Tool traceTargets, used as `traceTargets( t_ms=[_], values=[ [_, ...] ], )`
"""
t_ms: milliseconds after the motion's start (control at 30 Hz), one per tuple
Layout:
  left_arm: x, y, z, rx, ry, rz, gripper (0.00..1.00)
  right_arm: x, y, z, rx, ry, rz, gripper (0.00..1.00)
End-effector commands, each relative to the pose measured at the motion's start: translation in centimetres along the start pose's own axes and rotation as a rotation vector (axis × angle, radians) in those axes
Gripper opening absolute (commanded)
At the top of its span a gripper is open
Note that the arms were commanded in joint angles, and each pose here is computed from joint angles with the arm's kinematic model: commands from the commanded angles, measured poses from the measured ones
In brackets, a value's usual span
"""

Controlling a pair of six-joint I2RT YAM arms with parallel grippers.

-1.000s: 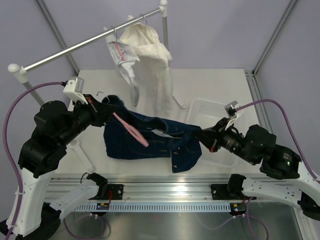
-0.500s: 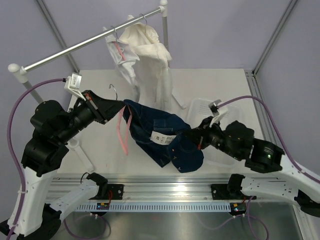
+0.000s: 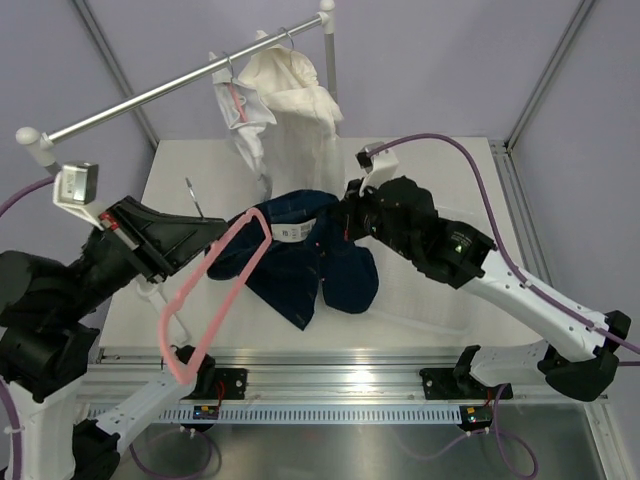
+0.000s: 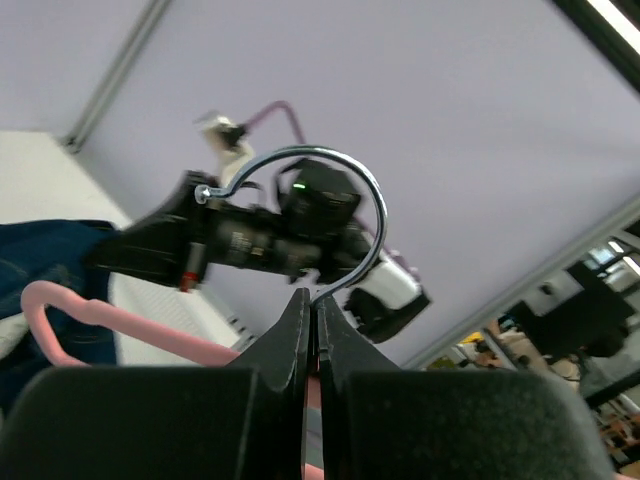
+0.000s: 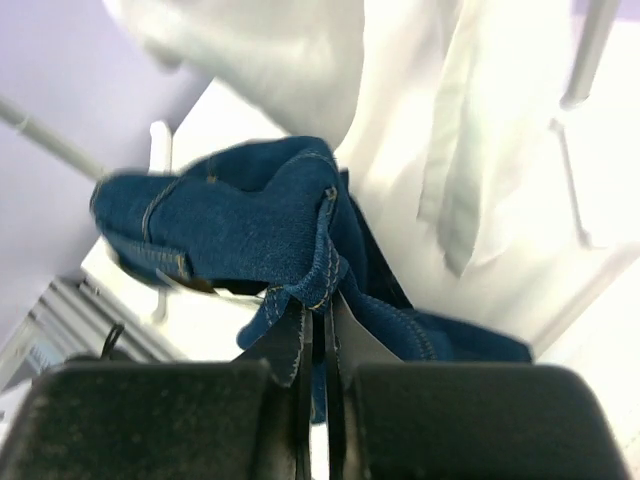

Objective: Remove the skirt from the hanger

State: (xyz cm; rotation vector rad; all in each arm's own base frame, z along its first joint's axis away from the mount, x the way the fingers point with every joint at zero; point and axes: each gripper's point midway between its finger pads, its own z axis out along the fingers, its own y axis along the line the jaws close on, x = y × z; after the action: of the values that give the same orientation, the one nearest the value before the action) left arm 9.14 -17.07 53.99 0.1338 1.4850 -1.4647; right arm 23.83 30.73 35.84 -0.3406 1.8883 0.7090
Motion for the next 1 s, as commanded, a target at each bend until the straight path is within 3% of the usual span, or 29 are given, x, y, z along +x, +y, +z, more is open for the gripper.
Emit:
traceTargets(
  t_ms=[0, 133, 533, 833, 967],
  values=[
    [-2.5, -8.1, -2.7, 0.234, -0.061, 0.032, 0.0, -6.6, -0.2, 0.1, -0.013, -0.163, 0.024, 0.0],
    [-3.8, -11.1, -3.8, 0.288, -0.084, 0.073, 0.0, -9.1, -2.0, -0.5, 0.021, -0.212, 0.016, 0.0],
    [0.0, -1.9, -1.9, 0.079, -0.047, 0.039, 0.0, -23.9, -2.9, -14.8, 0.092, -0.65, -0.127, 0.0],
    [1.1, 1.6, -0.4, -0.005, -0.005, 0.053, 0.0, -28.5, -5.7, -22.5, 0.287, -0.818, -0.236, 0.0],
    [1.5, 2.2, 0.2, -0.005, 0.01, 0.046, 0.0, -28.2, -6.7, -22.6, 0.351, -0.801, -0.268, 0.0]
  ],
)
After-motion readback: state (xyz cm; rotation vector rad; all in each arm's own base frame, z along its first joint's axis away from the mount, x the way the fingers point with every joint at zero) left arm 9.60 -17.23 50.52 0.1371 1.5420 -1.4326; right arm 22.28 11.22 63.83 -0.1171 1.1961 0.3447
